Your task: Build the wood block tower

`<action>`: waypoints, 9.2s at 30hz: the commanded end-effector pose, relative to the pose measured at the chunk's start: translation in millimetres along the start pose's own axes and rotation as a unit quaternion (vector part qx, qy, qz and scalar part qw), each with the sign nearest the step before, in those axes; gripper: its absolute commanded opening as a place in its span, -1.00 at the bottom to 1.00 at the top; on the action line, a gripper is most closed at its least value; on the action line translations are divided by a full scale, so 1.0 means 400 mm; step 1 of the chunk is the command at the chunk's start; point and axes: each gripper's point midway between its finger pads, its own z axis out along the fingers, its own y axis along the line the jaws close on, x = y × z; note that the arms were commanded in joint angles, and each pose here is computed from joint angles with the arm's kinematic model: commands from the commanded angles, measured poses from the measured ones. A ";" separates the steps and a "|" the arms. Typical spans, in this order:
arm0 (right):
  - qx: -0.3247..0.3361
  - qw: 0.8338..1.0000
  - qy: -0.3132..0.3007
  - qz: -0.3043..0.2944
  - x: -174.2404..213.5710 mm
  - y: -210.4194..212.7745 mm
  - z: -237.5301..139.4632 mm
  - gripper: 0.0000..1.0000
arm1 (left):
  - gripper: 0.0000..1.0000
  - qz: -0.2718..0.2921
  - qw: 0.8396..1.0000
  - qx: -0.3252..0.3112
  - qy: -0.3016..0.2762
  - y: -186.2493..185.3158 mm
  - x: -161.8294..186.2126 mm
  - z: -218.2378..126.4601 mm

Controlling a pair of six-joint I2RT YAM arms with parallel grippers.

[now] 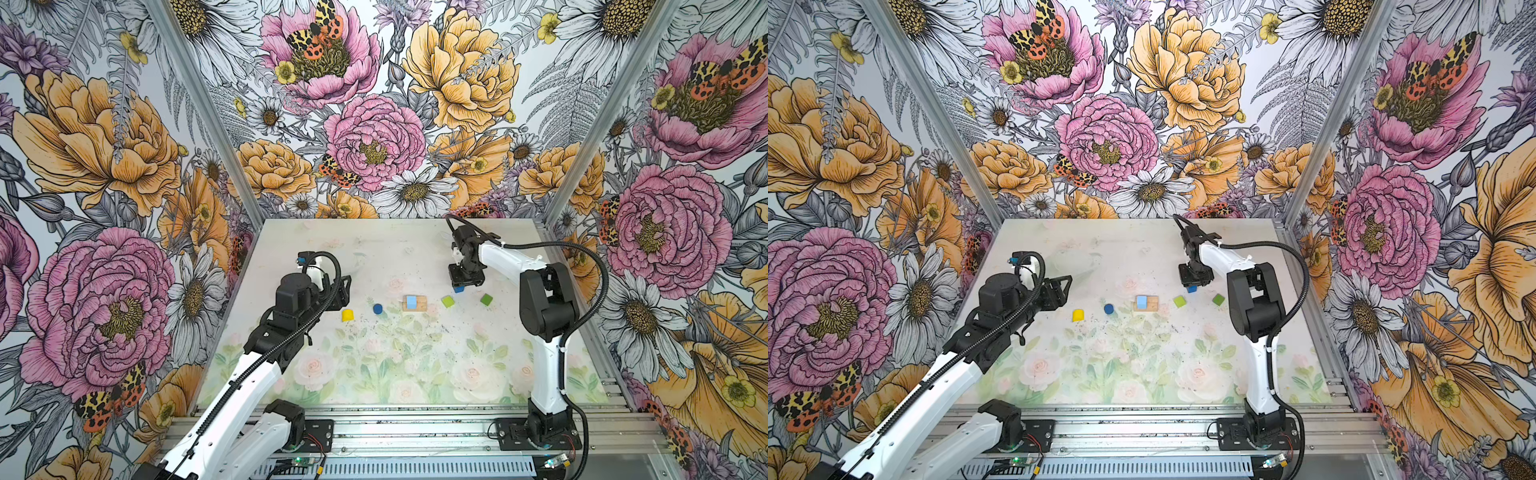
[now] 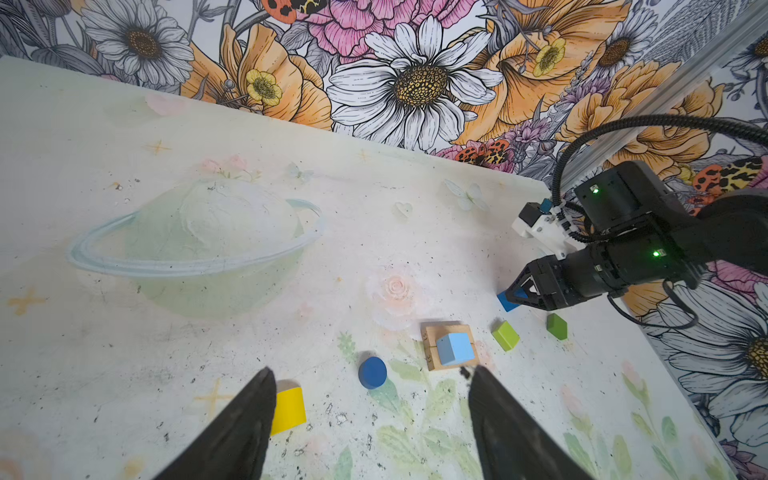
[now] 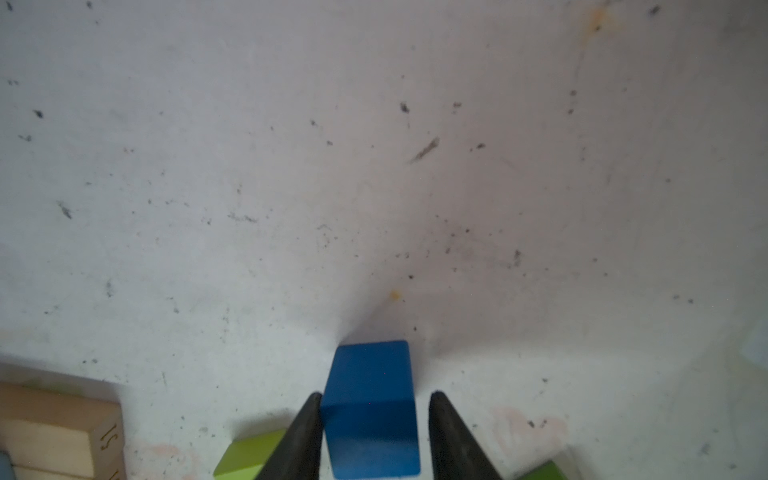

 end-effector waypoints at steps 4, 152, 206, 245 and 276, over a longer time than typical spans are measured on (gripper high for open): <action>-0.001 1.000 -0.017 0.010 -0.021 -0.002 -0.030 -0.20 | 0.49 0.011 1.000 0.002 -0.004 -0.009 -0.008 -0.003; -0.021 1.000 0.011 0.007 0.094 0.382 -0.055 -0.66 | 0.49 0.024 0.999 0.019 -0.019 -0.040 -0.007 -0.029; -0.028 0.998 -0.049 0.008 0.083 0.358 -0.199 -0.14 | 0.43 0.024 0.999 0.029 -0.004 -0.052 0.003 -0.013; -0.218 0.961 -0.125 0.117 0.077 0.285 -0.108 -1.00 | -1.00 -0.045 0.949 0.129 0.284 -0.225 0.321 0.344; -0.224 0.957 -0.110 0.150 0.096 0.302 -0.052 -1.00 | -1.00 -0.055 0.931 0.139 0.333 -0.238 0.408 0.411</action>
